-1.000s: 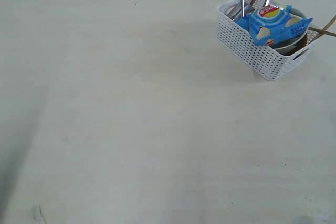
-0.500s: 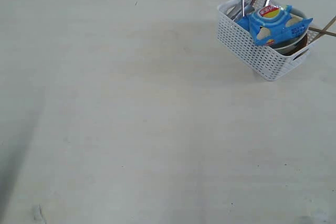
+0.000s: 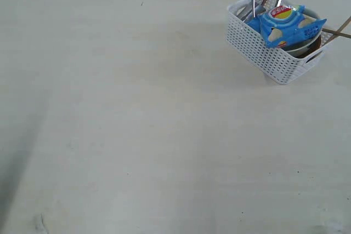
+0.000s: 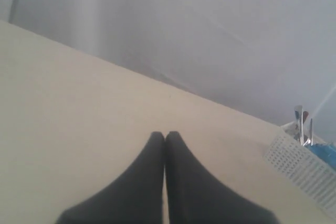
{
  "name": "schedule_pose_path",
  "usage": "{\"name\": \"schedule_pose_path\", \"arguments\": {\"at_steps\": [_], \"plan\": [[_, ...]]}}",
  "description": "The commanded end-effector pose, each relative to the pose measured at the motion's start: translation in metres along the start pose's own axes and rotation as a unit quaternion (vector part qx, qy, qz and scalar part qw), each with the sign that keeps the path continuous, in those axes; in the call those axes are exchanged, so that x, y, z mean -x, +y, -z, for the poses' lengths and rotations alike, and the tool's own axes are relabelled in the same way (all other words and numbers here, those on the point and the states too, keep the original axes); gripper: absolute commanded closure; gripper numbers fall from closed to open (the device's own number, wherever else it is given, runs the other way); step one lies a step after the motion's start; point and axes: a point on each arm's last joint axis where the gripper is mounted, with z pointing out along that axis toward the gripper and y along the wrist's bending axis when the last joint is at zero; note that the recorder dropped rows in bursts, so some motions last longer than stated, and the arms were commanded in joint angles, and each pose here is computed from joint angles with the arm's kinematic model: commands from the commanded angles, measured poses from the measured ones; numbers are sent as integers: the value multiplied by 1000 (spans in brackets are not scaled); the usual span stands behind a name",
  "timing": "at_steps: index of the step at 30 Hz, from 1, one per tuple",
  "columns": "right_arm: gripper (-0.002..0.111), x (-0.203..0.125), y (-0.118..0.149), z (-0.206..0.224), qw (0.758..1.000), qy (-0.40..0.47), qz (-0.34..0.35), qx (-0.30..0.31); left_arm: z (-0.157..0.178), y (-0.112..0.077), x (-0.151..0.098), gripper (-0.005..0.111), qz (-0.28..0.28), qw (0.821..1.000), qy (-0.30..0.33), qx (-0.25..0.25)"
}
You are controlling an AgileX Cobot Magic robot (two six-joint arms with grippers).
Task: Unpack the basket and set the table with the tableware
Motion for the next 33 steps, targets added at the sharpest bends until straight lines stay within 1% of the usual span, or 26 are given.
{"name": "schedule_pose_path", "arguments": {"at_steps": [1, 2, 4, 6, 7, 8, 9, 10, 11, 13, 14, 15, 16, 18, 20, 22, 25, 30, 33], "plan": [[108, 13, 9, -12, 998, -60, 2, 35, 0, 3, -6, 107, -19, 999, 33, 14], [108, 15, 10, -13, 997, -72, 2, 42, 0, 3, -6, 107, -18, 999, 33, 14], [108, 14, 9, -16, 997, -69, -3, 37, 0, 1, -2, 107, -16, 1000, 10, 2], [109, 10, 8, -22, 1000, -24, -9, 9, 0, -4, 6, 107, -19, 999, -37, -22], [109, 9, 9, -26, 1000, -1, -9, -4, 1, -6, 10, 107, -29, 997, -58, -32], [109, 5, 7, -33, 999, 36, 5, -26, 1, -8, 14, 107, -48, 995, -82, -42], [109, 5, 9, -38, 998, 54, 29, -34, 2, -9, 15, 107, -57, 994, -88, -44], [109, 3, 9, -44, 995, 77, 54, -44, 2, -8, 14, 107, -62, 994, -85, -42], [109, 4, 10, -54, 990, 97, 86, -52, 1, -6, 11, 107, -69, 995, -67, -33], [109, 0, 10, -69, 979, 146, 123, -70, 0, -2, 4, 107, -81, 996, -27, -12], [109, 0, 11, -78, 971, 176, 141, -81, 0, 1, -1, 107, -90, 996, 1, 1], [109, -2, 10, -87, 963, 202, 151, -93, 0, 1, -1, 107, -90, 996, 3, 2], [109, -2, 12, -95, 957, 221, 158, -101, 0, 1, -1, 107, -87, 996, 0, 1], [109, -5, 9, -113, 936, 271, 188, -120, 0, -2, 3, 107, -87, 996, -20, -9], [109, -11, 6, -130, 904, 330, 241, -124, 0, -3, 6, 107, -89, 995, -35, -16], [109, -18, 1, -143, 872, 388, 269, -130, 0, -3, 5, 107, -97, 995, -33, -14], [109, -29, -6, -165, 838, 452, 268, -146, 0, -2, 4, 107, -117, 993, -24, -10], [109, -50, -22, -194, 806, 508, 255, -164, 0, -2, 4, 107, -125, 992, -24, -9], [108, -62, -32, -210, 765, 565, 249, -182, 0, -2, 3, 107, -125, 992, -23, -9]]}}
